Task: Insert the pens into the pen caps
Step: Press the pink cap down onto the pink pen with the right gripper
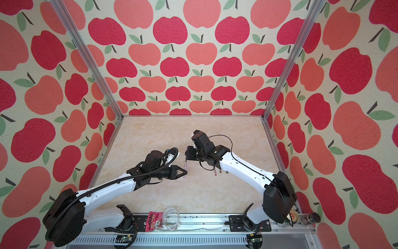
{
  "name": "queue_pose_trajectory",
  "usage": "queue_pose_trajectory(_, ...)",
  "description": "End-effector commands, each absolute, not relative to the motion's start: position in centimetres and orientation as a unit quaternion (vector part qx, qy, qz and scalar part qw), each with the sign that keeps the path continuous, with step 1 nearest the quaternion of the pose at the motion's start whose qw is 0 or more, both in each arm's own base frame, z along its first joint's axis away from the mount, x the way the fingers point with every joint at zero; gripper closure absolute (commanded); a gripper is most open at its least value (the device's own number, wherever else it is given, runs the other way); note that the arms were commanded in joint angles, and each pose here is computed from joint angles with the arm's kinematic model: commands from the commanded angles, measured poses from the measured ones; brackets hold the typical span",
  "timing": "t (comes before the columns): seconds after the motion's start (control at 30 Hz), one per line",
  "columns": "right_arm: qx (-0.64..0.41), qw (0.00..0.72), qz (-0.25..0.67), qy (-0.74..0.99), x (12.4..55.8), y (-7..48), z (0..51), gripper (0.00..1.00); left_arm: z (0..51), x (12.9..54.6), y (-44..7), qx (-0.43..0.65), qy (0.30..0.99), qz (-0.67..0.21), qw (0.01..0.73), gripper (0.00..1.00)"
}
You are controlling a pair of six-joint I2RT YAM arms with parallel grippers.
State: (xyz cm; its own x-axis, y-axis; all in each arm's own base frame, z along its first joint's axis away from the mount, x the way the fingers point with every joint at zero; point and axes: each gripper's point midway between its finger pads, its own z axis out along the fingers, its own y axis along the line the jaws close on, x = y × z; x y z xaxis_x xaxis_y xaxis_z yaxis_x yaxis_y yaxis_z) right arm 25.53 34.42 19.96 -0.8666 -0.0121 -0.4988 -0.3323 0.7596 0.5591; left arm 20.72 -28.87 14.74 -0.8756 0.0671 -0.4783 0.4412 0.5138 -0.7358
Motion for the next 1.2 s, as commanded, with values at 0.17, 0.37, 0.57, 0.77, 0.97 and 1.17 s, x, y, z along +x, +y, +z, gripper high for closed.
queue_pose_trajectory(0.17, -0.126, 0.194, 0.349, 0.908, 22.0, 34.6, 19.1, 0.92, 16.4, 23.1, -28.4, 0.133, 0.837, -0.464, 0.256, 1.00)
queue_pose_trajectory(0.37, -0.126, 0.186, 0.348, 0.910, 21.7, 34.6, 18.2, 0.92, 16.8, 23.1, -28.0, 0.134, 0.837, -0.461, 0.264, 1.00)
queue_pose_trajectory(0.57, -0.132, 0.184, 0.350, 0.909, 21.4, 34.7, 18.1, 0.91, 17.8, 23.8, -26.9, 0.127, 0.834, -0.456, 0.284, 1.00)
queue_pose_trajectory(0.77, -0.149, 0.222, 0.361, 0.893, 22.5, 34.3, 21.2, 0.69, 17.9, 22.7, -26.7, 0.157, 0.831, -0.467, 0.258, 1.00)
queue_pose_trajectory(0.97, -0.182, 0.251, 0.421, 0.853, 22.9, 33.3, 25.0, 0.39, 17.9, 20.7, -26.6, 0.184, 0.827, -0.480, 0.226, 1.00)
queue_pose_trajectory(1.17, -0.239, 0.244, 0.468, 0.815, 22.1, 33.1, 26.6, 0.26, 19.4, 18.5, -27.5, 0.230, 0.793, -0.528, 0.200, 1.00)
